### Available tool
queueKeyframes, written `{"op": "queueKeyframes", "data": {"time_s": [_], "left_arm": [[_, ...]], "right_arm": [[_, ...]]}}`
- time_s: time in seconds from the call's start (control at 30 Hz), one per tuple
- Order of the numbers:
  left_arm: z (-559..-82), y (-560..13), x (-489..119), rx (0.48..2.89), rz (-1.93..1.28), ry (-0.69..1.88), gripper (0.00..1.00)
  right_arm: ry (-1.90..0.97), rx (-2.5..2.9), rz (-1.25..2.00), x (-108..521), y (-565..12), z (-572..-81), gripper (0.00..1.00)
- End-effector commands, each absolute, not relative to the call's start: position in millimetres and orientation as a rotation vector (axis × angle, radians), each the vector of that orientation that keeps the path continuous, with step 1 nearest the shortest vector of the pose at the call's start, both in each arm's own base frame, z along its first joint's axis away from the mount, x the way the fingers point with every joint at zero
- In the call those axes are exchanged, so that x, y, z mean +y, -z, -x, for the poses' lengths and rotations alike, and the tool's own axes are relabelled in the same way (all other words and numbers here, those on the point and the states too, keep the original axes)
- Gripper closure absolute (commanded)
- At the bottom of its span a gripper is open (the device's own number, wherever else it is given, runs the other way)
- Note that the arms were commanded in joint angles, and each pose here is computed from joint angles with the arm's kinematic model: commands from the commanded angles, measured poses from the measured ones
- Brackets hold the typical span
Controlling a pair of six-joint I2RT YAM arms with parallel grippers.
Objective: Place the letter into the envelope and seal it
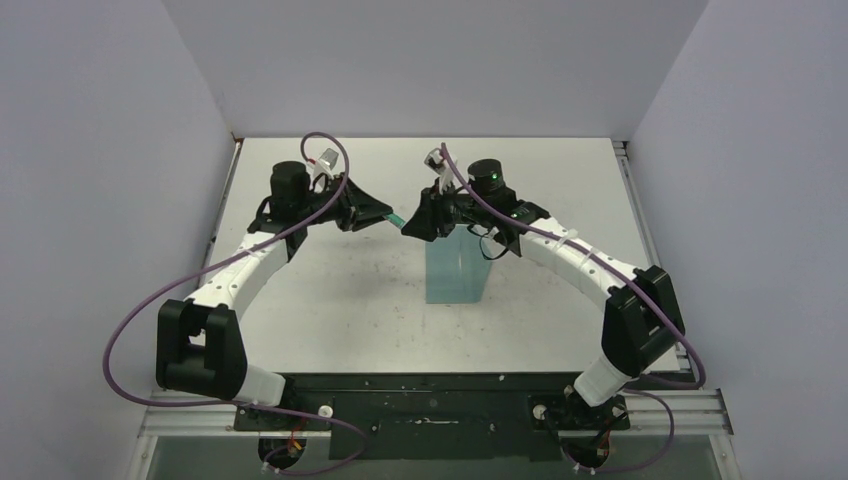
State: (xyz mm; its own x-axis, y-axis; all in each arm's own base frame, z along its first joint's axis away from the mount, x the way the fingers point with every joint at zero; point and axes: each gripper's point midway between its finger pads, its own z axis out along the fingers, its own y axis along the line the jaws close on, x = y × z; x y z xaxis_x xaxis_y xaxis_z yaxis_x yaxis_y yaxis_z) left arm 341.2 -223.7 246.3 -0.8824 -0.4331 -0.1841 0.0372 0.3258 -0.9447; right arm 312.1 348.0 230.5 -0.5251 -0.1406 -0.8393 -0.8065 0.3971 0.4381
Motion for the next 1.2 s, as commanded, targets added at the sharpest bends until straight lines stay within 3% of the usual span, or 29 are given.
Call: {"op": "queueKeyframes", "data": {"time_s": [0.0,0.23,0.37,0.4,0.6,0.7,0.83,1.07,1.17], "left_arm": [[-340.7,-271.9,-223.8,2.105,0.270,1.606,1.00],[-342.6,-274.9,-224.4,2.085,0.280,1.616,1.00],[-342.4,-275.2,-224.3,2.081,0.281,1.616,1.00],[-342.8,-275.4,-224.4,2.077,0.283,1.616,0.97],[-347.5,-293.7,-225.5,1.907,0.277,1.668,0.51],[-349.6,-304.7,-226.7,1.792,0.271,1.666,0.41],[-351.7,-312.2,-224.7,1.676,0.275,1.622,0.47],[-349.4,-320.2,-227.3,1.583,0.260,1.614,0.72],[-348.8,-320.2,-229.8,1.571,0.241,1.624,0.74]], "right_arm": [[-1.213,1.797,0.870,363.9,-259.3,-311.4,0.66],[-1.222,1.766,0.826,369.3,-267.3,-319.3,0.74],[-1.241,1.749,0.822,373.2,-270.9,-322.0,0.91],[-1.250,1.742,0.816,374.0,-273.2,-322.1,0.94],[-1.294,1.676,0.684,375.6,-292.6,-326.4,0.95],[-1.312,1.652,0.594,374.7,-299.3,-329.9,0.95],[-1.335,1.637,0.557,376.2,-301.6,-329.8,0.95],[-1.354,1.634,0.532,376.5,-303.2,-329.7,0.95],[-1.386,1.621,0.535,376.8,-306.4,-327.1,0.95]]}}
